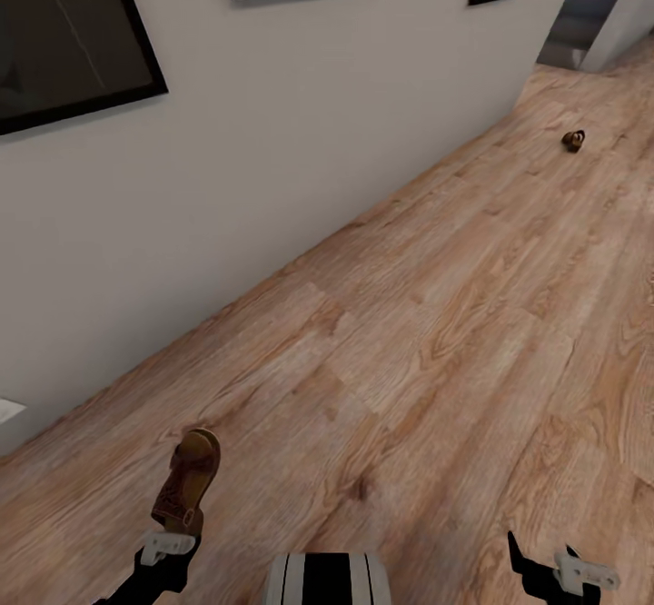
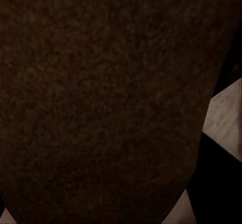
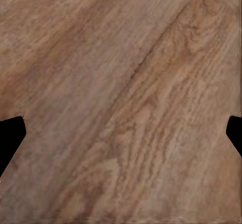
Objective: Pick up the two gym shoes and the two sandals from the corridor floor and place them onto the hallstand (shoe rack) in the corridor, making sure they are on the rack and not on the floor. Arrange them so the two gym shoes are next to each other and the two sandals are next to each other.
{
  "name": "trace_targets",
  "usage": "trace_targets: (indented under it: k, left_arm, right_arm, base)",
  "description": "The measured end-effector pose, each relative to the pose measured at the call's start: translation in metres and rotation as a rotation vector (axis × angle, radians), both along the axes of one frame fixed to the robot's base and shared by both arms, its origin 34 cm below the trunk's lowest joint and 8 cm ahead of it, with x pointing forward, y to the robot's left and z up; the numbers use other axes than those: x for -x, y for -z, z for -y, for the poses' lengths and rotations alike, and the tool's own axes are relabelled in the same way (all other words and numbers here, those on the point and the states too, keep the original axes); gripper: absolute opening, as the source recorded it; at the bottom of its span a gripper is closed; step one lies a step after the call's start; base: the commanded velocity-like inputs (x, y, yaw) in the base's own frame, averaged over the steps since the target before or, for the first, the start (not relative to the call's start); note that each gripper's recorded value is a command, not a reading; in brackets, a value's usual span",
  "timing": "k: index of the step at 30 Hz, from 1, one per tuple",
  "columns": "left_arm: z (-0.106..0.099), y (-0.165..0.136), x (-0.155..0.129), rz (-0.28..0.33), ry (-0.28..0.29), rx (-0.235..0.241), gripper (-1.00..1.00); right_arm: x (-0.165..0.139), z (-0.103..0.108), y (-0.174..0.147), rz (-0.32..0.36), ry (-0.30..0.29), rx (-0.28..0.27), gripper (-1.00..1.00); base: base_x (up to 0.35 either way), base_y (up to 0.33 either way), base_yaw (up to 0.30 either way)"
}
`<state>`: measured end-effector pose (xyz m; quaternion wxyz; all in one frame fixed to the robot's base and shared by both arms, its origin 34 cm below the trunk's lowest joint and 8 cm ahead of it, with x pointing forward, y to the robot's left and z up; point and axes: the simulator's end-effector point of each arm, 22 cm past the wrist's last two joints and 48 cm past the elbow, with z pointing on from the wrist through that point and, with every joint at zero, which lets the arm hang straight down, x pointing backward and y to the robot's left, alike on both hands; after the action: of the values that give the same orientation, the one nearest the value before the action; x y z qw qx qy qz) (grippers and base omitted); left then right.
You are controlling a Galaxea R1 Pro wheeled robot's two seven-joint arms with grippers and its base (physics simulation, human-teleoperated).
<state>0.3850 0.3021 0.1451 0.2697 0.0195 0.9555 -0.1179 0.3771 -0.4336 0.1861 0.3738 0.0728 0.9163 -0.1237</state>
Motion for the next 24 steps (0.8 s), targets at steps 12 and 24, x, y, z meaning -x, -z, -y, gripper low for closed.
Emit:
trace_targets:
  k: [12,24]
  left_arm:
    - [0.001,-0.021,-0.012,0.077,0.004,-0.005,-1.0]
    - [0.003,-0.045,-0.027,0.169,0.015,-0.016,-1.0]
  right_arm:
    - [0.022,-0.024,0.006,0.002,0.017,-0.057,1.0]
    - [0.003,-0.025,-0.013,0.062,0.015,-0.06,1.0]
  base:
    - [0.0,0.0,-0.203]
    - [0.0,0.0,-0.23]
